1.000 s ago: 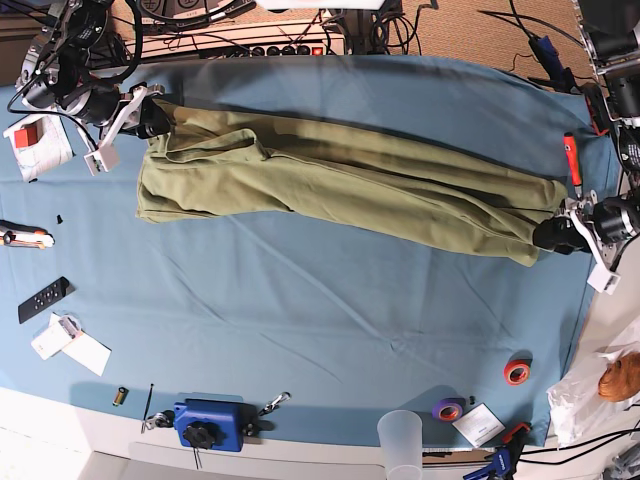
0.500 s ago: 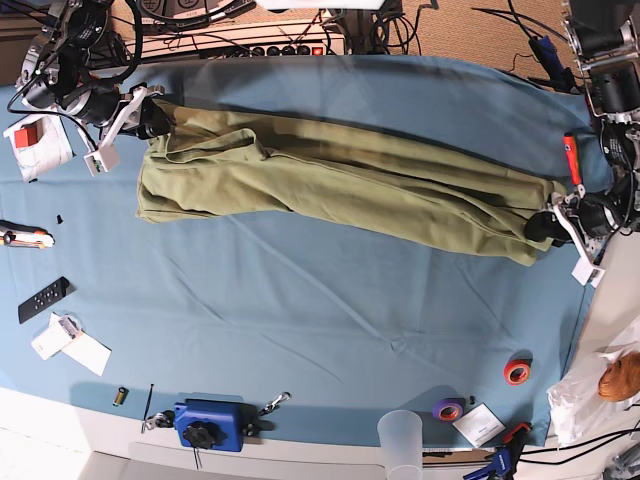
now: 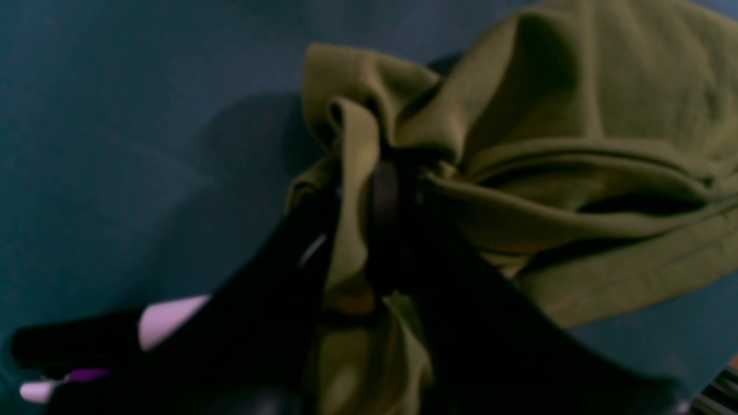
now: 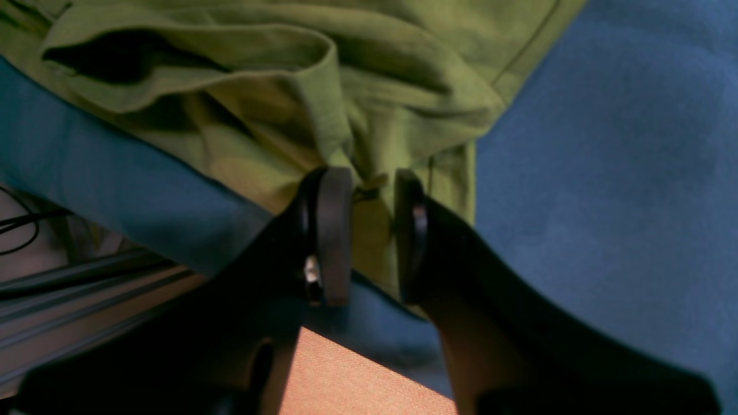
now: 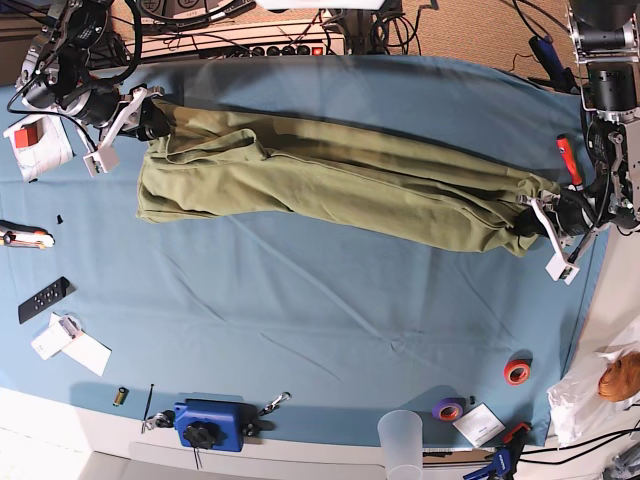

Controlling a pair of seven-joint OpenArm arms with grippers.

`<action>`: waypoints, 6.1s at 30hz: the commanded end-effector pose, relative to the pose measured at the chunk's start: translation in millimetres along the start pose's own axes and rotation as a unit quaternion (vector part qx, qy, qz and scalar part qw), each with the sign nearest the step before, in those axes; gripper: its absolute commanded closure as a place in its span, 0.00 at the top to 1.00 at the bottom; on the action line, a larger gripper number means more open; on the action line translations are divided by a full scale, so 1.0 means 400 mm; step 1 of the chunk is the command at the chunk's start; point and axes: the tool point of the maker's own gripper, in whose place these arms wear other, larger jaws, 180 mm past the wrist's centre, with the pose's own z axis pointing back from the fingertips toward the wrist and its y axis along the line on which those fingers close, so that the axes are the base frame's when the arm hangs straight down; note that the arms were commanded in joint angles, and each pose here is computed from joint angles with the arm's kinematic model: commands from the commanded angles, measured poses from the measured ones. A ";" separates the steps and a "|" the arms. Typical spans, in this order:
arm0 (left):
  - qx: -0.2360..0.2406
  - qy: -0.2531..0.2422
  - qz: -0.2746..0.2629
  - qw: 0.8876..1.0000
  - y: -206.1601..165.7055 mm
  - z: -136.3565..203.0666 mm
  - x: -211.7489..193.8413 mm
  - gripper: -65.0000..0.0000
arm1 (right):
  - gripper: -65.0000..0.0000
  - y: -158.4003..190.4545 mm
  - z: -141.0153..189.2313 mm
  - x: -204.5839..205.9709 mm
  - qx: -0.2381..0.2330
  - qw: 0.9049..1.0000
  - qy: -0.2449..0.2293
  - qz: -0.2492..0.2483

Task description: Layout the t-shirt on the table in an organized manner, then fold the t-shirt properly

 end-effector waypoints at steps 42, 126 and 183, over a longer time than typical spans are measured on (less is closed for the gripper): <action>0.047 -0.075 -0.117 0.989 -0.199 0.140 0.149 0.00 | 0.21 -0.003 0.015 0.053 -0.002 0.999 -0.046 0.010; 0.295 -0.204 -0.128 0.925 -0.410 0.125 0.299 0.00 | 0.21 -0.003 0.020 0.089 -0.003 0.996 -0.085 0.011; 0.041 -0.187 -0.183 0.964 -0.722 0.082 0.183 0.00 | 0.55 0.007 0.027 0.172 0.014 0.992 -0.125 0.022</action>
